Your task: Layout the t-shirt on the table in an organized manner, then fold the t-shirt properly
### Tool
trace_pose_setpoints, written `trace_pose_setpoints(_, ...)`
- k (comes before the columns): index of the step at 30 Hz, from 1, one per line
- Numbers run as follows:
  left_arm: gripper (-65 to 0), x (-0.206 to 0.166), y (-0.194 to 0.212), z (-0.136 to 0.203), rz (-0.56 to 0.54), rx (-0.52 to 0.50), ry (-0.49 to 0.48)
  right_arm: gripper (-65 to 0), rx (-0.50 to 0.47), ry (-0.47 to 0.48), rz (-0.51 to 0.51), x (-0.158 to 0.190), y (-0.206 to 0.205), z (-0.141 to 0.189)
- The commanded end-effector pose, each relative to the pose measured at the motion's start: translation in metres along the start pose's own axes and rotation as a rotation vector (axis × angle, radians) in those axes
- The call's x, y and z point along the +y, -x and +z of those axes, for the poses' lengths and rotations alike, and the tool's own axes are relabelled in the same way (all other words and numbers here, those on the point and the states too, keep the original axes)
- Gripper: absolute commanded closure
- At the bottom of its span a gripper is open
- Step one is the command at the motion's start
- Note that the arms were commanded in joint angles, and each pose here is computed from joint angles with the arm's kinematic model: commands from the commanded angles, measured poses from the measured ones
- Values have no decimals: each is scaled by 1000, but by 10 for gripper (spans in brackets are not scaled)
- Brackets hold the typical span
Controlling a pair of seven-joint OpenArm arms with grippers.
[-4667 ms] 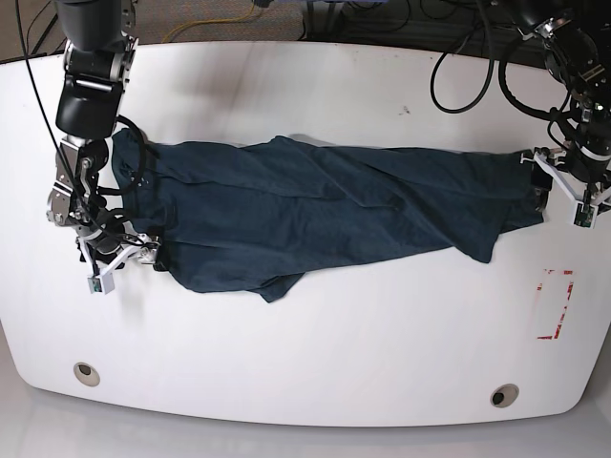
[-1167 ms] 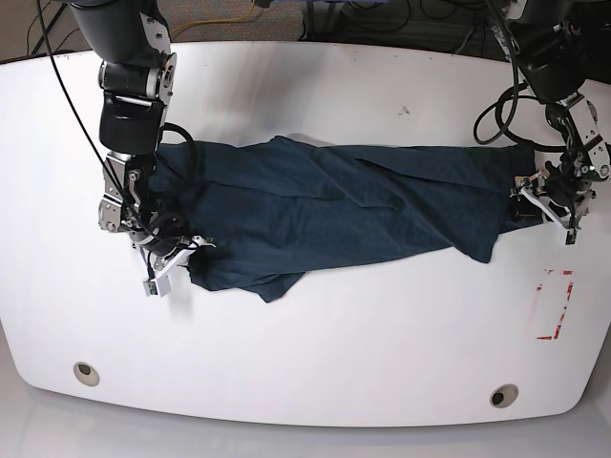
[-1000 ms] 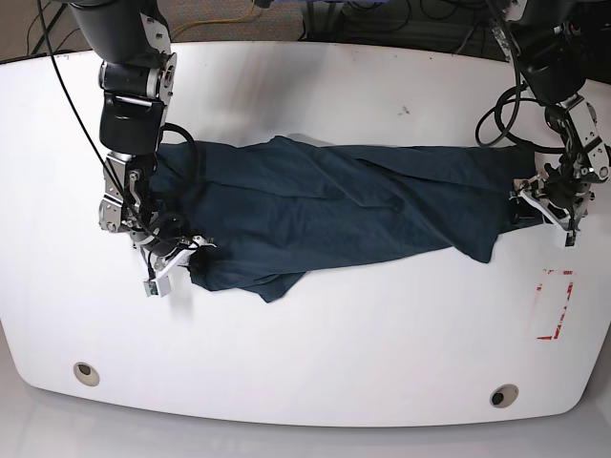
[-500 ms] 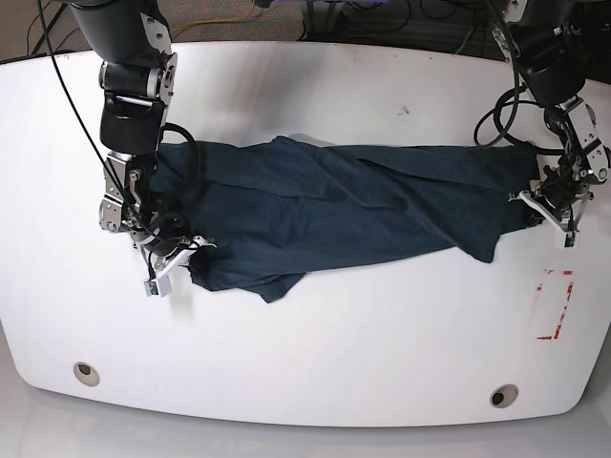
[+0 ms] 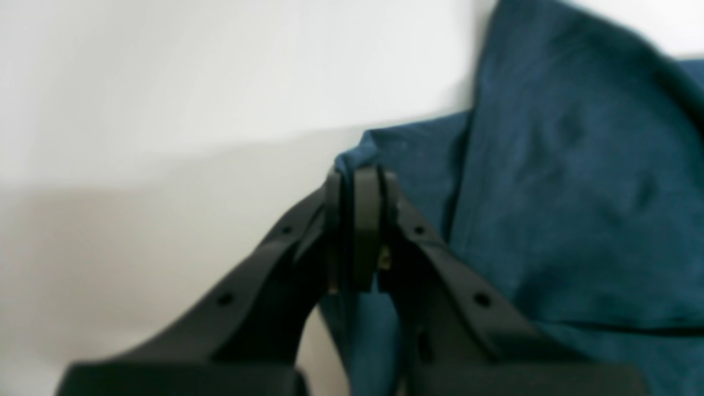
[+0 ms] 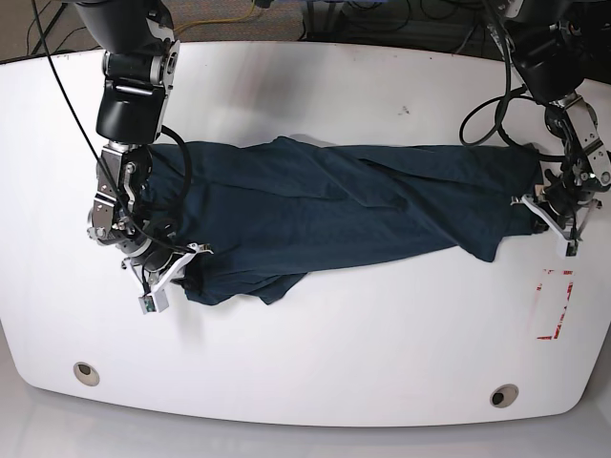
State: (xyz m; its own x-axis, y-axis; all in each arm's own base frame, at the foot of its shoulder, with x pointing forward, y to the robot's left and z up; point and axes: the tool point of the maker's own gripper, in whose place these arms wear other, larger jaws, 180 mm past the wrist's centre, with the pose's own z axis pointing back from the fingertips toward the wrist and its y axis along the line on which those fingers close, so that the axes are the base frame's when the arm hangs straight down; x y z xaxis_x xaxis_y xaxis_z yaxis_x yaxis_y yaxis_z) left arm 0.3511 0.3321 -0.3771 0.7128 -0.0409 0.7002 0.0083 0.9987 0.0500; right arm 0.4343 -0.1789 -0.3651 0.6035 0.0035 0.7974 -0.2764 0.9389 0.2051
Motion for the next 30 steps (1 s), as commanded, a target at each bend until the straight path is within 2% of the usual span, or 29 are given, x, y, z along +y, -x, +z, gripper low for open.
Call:
trace_pose_setpoints(1, 0, 11, -43, 17, -40, -108, -40, -2, -97, 15, 61, -2, -43, 15)
trace_pose_setpoints(8, 0, 6, -88, 45, -130, -220, -82, -2, -146, 57, 159, 0, -78, 42)
trace_pose_setpoints(12, 0, -6, -128, 66, -209, -303, -101, -2, -181, 87, 199, -2, -98, 58)
trace_pose_setpoints(16, 0, -7, -173, 96, -249, -380, -153, -2, -266, 106, 251, 2, -138, 73)
trace_pose_setpoints(24, 0, -13, -266, 149, -280, -558, -208, -2, -356, 176, 334, -8, -214, 108)
trace_pose_setpoints(30, 0, -15, -335, 202, -304, -676, -258, -2, -455, 247, 415, -16, -285, 153)
